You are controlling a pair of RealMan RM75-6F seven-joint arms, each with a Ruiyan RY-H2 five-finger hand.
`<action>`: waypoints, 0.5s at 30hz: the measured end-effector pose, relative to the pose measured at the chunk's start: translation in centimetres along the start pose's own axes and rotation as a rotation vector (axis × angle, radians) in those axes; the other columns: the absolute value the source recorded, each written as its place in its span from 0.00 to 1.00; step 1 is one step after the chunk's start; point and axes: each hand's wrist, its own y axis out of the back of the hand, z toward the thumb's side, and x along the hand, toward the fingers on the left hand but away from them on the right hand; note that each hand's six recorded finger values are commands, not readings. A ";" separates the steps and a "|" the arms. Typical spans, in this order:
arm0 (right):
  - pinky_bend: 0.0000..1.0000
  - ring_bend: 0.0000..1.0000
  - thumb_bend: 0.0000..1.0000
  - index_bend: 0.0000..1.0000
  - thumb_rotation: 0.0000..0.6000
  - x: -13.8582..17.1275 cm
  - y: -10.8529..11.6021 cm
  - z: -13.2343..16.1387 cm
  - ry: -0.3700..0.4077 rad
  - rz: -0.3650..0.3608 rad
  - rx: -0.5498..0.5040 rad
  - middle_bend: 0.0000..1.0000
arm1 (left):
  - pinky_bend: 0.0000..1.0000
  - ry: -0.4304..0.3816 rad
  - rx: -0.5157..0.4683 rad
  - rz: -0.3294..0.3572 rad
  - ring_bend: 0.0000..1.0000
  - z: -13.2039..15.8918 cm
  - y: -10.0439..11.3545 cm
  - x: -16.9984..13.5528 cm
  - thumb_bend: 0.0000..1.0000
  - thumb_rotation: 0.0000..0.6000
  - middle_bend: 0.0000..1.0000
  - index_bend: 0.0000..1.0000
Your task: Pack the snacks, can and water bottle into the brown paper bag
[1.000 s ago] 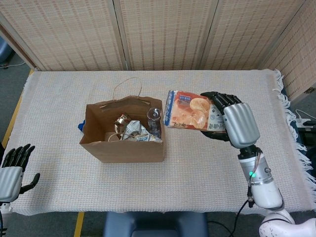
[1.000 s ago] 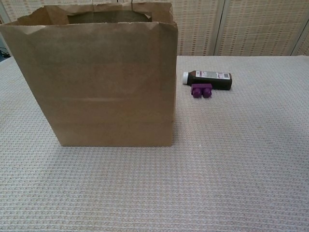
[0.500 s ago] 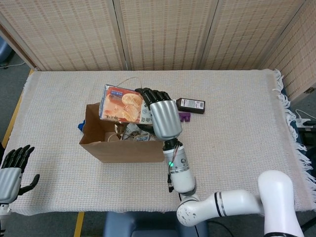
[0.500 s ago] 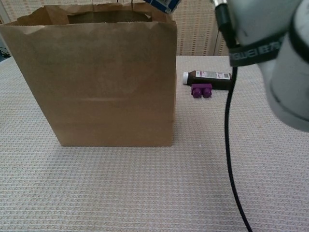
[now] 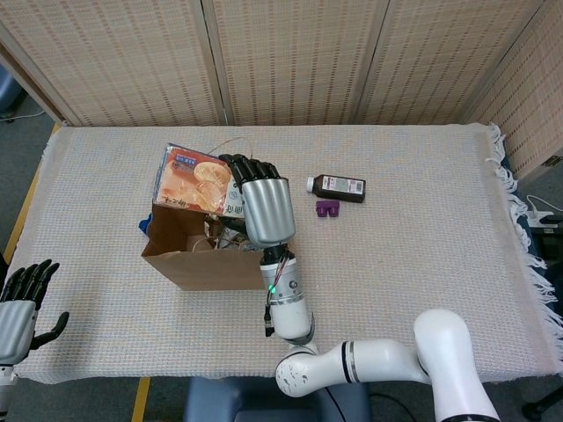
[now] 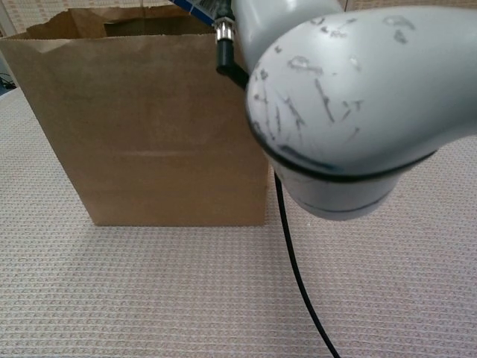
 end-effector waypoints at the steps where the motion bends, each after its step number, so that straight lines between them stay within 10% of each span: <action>1: 0.57 0.37 0.32 0.23 1.00 0.1 -0.2 -0.1 -0.005 0.012 0.010 0.48 | 0.00 0.001 0.001 0.000 0.00 0.0 0.0 0.0 0.36 1.00 0.00 0.05; 7: 0.20 0.04 0.25 0.00 1.00 1.2 -2.0 -1.1 -0.041 0.163 0.080 0.12 | 0.00 0.002 0.002 0.000 0.00 0.0 0.0 0.0 0.36 1.00 0.00 0.04; 15: 0.15 0.00 0.19 0.00 1.00 1.1 -0.5 -1.1 -0.025 0.173 0.057 0.06 | 0.00 0.003 0.004 0.000 0.00 0.0 0.0 0.0 0.36 1.00 0.00 0.05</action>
